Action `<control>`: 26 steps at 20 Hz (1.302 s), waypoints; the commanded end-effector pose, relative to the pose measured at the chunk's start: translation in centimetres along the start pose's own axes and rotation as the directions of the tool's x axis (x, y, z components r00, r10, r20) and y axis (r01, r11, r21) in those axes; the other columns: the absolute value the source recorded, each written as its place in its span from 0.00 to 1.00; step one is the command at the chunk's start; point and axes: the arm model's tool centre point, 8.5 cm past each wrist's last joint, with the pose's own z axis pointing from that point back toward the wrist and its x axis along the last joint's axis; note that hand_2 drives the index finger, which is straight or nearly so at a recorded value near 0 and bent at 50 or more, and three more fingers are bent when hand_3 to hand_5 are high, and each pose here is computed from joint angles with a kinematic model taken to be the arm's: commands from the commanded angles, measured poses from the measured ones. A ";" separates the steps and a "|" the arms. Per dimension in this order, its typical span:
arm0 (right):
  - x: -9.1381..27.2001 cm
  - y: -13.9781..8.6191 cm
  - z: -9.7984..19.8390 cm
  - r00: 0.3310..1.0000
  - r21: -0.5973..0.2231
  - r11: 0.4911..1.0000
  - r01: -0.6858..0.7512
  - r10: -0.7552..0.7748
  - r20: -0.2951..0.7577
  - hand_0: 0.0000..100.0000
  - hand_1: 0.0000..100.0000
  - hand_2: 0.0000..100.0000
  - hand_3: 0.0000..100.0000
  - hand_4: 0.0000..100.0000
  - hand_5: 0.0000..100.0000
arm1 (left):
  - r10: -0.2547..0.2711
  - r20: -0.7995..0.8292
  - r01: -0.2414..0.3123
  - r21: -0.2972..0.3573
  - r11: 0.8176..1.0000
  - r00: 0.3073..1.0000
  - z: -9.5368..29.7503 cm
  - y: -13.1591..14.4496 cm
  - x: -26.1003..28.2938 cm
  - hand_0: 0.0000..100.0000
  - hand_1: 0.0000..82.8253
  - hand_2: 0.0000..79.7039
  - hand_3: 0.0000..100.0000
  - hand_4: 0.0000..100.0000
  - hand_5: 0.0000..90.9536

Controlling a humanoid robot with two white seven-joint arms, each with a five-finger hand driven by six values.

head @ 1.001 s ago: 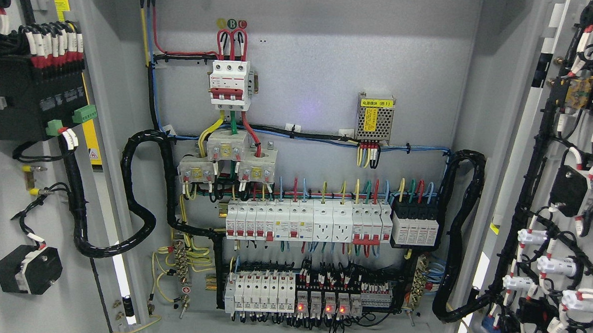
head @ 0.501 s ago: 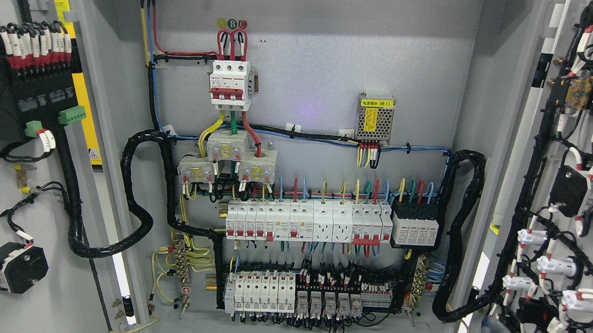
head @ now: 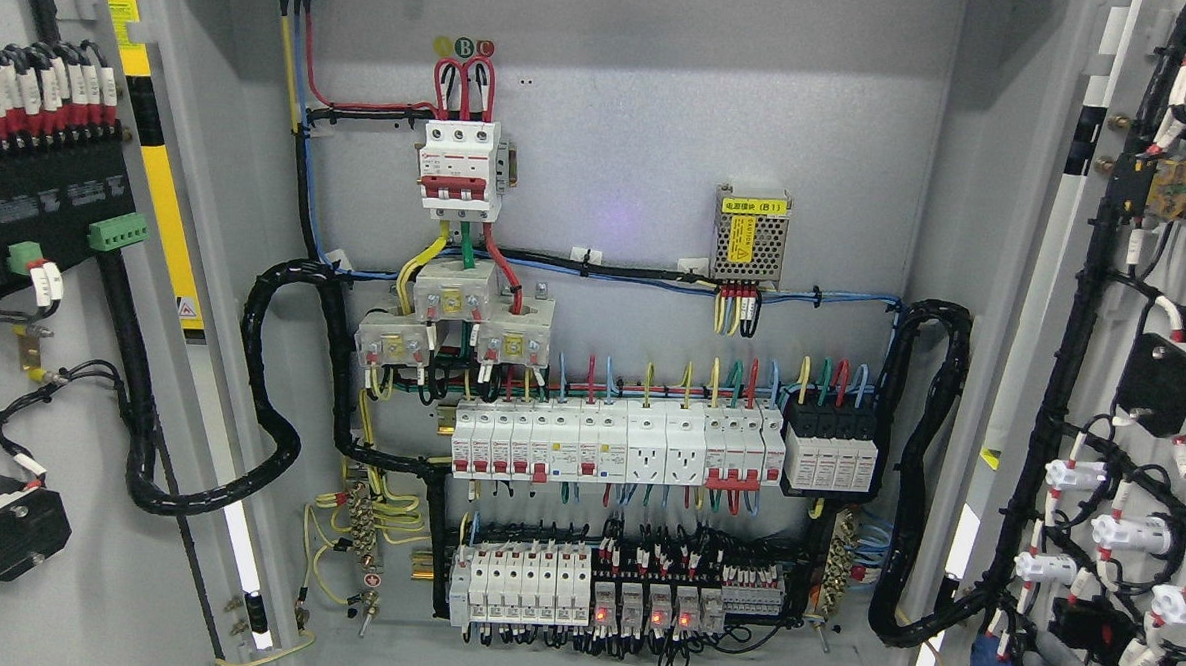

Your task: Open door with both hands

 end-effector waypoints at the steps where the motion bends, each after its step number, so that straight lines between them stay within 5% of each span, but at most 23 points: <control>1: 0.8 -1.9 1.2 0.998 -0.053 0.997 -0.061 0.061 -0.006 0.00 0.50 0.04 0.00 0.00 0.00 | -0.062 -0.031 0.064 0.076 0.995 0.998 0.9 4.9 0.9 0.12 0.67 0.00 0.00 0.00 0.00; 16: 1.7 -3.7 2.9 0.999 -0.101 0.994 -0.041 0.039 -0.021 0.00 0.50 0.04 0.00 0.00 0.00 | 0.000 -0.072 0.011 0.151 0.988 0.997 -0.8 10.7 0.6 0.12 0.67 0.00 0.00 0.00 0.00; 26: 2.6 -5.4 3.8 1.000 -0.155 0.988 0.002 -0.003 -0.010 0.00 0.50 0.04 0.00 0.00 0.00 | -0.011 -0.065 0.019 0.132 0.991 0.998 -1.3 10.4 1.1 0.12 0.67 0.00 0.00 0.00 0.00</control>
